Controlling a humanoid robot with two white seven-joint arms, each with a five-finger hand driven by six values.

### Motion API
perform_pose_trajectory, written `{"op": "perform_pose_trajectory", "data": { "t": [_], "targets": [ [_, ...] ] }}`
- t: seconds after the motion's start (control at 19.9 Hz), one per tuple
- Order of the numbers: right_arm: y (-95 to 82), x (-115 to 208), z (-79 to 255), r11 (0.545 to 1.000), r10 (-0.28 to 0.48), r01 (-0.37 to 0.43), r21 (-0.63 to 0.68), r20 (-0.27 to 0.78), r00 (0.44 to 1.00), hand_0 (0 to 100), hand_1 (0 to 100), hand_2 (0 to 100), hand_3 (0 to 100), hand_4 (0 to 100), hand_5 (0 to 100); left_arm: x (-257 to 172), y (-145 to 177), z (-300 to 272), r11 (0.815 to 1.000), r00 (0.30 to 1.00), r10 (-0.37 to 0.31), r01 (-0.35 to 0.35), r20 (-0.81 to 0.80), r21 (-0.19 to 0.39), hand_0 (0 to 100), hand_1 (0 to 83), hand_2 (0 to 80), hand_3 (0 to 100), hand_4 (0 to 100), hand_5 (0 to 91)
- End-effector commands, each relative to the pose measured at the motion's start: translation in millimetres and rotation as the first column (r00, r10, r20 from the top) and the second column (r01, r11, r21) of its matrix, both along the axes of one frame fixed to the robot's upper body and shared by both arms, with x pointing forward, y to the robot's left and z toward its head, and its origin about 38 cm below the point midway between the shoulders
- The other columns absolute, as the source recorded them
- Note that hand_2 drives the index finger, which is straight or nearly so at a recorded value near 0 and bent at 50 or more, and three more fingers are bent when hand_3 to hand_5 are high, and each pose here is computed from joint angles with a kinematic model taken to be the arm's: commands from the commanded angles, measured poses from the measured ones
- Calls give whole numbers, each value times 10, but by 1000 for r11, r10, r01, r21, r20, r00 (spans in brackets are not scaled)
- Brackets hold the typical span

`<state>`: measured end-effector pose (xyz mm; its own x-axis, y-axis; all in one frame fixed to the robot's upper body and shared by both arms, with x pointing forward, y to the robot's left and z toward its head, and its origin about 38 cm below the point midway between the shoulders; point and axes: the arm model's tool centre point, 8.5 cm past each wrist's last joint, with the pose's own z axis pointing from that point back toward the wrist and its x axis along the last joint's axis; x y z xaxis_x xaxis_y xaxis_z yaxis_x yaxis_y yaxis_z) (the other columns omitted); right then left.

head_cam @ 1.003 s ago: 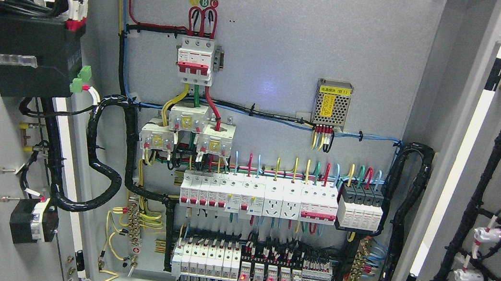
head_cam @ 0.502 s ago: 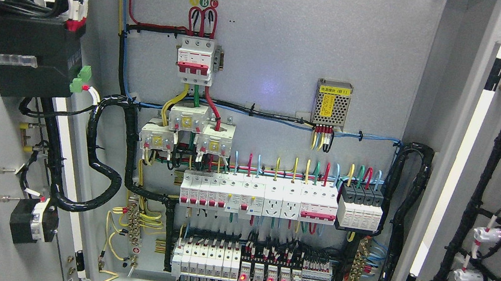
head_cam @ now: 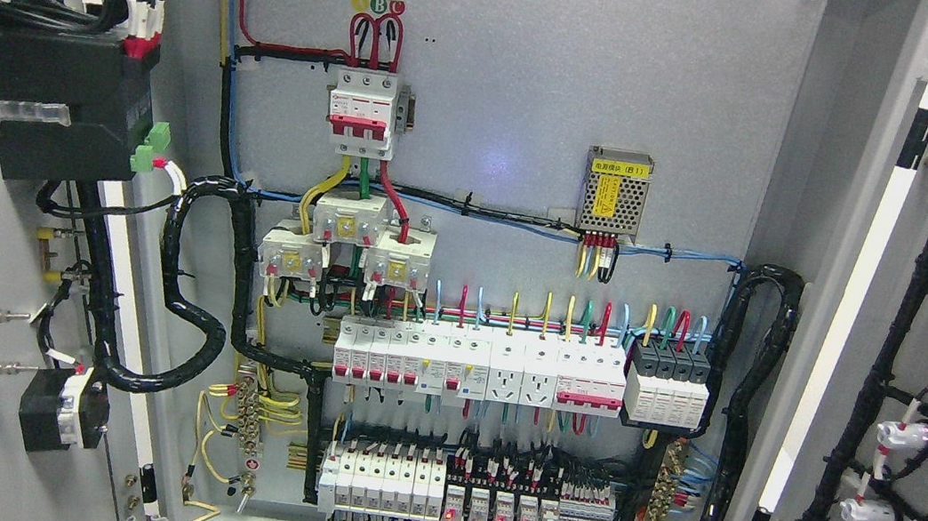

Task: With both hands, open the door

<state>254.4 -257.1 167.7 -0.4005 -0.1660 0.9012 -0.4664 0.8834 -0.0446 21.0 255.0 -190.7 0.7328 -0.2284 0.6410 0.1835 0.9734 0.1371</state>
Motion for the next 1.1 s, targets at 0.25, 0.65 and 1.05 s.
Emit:
{"op": "perform_pose_trajectory", "data": {
  "t": [0.25,0.65,1.05],
  "targets": [
    [-354,-128,273,993,-92,101,-55,149,985,0,0,0,0,0,0,936,-652,2123,900,727,-258,420,636,-114,0,0,0,0,0,0],
    [-440,-165,377,990,-108,125,-62,228,968,0,0,0,0,0,0,1008,-801,2672,850,565,-217,511,796,-131,0,0,0,0,0,0],
    [-573,-142,468,989,-119,136,-56,240,964,0,0,0,0,0,0,1318,-865,2992,843,427,-166,530,889,-98,0,0,0,0,0,0]
  ]
}}
